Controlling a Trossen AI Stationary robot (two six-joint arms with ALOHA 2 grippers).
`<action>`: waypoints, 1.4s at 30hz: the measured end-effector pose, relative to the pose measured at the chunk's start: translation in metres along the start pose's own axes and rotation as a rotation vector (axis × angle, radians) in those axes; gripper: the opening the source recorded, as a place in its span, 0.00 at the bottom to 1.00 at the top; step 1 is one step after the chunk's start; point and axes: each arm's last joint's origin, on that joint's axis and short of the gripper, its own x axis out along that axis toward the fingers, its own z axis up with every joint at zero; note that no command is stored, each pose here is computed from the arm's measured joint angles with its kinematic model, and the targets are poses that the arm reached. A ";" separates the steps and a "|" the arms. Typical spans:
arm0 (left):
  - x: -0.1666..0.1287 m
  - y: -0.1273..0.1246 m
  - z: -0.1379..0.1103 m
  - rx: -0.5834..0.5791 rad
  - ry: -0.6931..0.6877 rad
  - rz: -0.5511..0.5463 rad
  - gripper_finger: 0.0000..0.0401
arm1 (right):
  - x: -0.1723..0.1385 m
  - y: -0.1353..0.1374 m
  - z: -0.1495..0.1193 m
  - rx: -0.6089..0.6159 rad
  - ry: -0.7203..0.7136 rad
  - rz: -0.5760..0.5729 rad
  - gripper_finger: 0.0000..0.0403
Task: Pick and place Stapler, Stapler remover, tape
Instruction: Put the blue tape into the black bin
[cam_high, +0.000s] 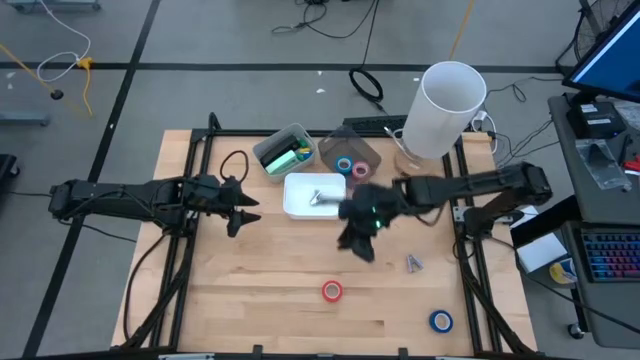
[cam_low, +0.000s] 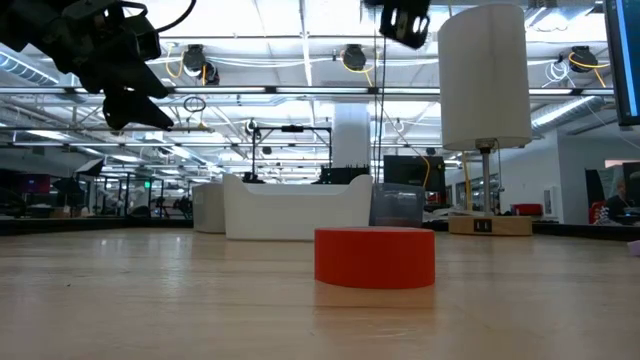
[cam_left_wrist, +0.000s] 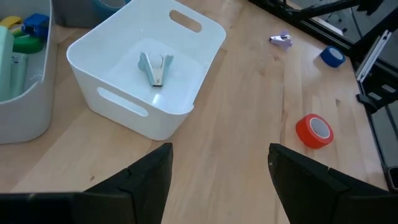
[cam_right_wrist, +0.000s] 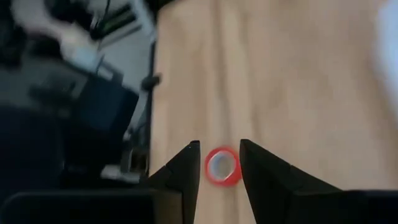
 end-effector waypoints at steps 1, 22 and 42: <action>0.000 0.000 0.000 -0.013 0.000 0.000 0.65 | 0.003 0.008 -0.005 -0.023 0.019 0.015 0.26; 0.000 -0.007 -0.003 -0.140 -0.011 0.014 0.65 | 0.005 0.088 -0.169 0.479 0.763 -0.280 0.26; 0.000 -0.007 -0.003 -0.208 -0.013 0.016 0.65 | 0.015 0.045 -0.278 0.815 0.864 -0.342 0.50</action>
